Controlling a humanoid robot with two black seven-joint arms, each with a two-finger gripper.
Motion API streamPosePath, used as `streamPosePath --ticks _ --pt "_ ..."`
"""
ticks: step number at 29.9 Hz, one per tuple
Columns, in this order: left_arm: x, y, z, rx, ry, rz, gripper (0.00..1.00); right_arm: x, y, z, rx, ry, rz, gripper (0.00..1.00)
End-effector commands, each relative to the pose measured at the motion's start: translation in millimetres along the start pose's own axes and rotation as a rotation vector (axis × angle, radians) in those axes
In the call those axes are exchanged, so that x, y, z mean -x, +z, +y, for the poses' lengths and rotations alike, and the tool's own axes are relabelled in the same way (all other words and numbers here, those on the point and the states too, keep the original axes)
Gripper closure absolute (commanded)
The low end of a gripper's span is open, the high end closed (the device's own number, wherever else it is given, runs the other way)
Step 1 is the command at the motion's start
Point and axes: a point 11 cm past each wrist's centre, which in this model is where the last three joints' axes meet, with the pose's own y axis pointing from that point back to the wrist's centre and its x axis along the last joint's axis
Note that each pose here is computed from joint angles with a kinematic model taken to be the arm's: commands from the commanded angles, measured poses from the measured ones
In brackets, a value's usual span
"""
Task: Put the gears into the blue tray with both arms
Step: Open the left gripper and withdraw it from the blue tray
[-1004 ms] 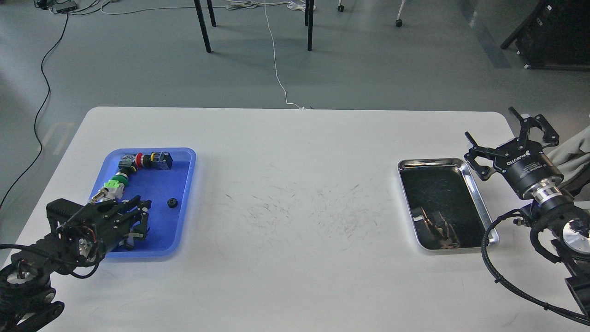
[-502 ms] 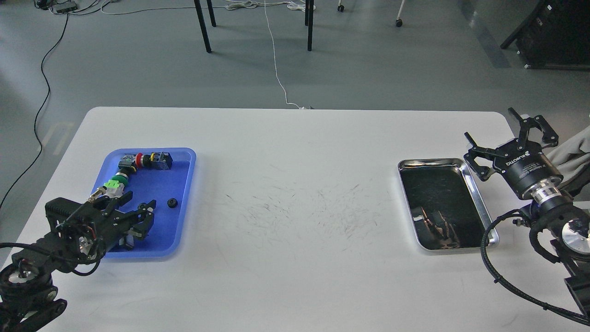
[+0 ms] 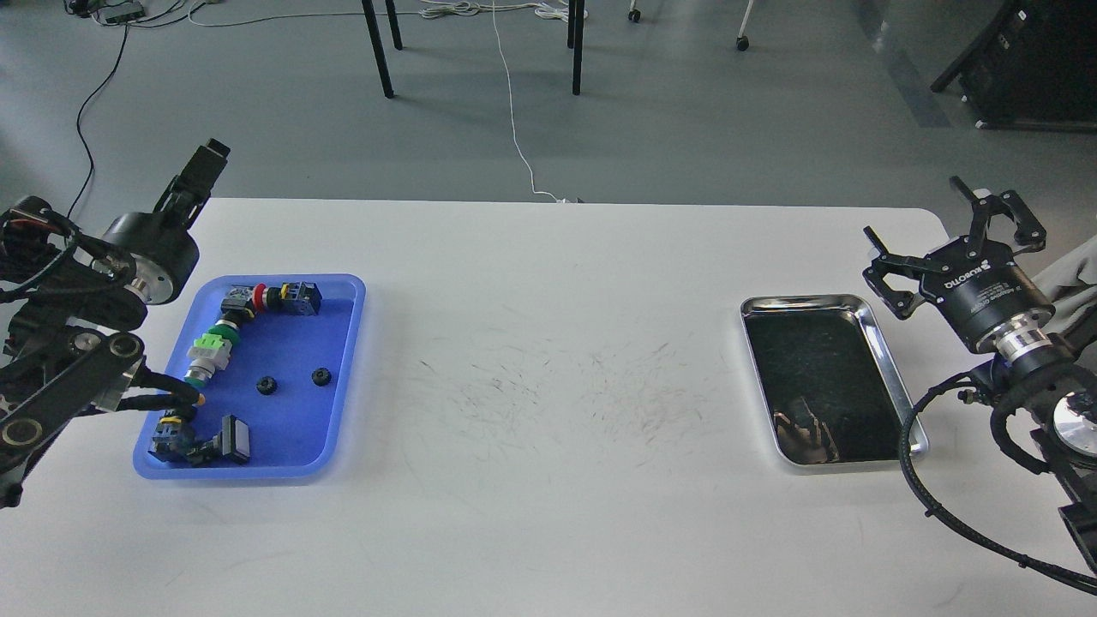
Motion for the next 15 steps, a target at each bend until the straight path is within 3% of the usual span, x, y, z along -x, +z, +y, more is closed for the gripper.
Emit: streamPosePath --ticks 1,7,15 --pt "8 -7 -15 -0.048 0.037 0.309 0.02 2 -6 0 -0.02 -0.004 -0.002 0.01" --pt "45 -11 -16 -0.002 -0.163 0.588 0.02 5 -17 0 -0.064 -0.016 -0.021 0.01" --pt "44 -5 -15 0.034 -0.184 0.792 0.02 3 -19 1 -0.073 -0.01 -0.027 0.01"
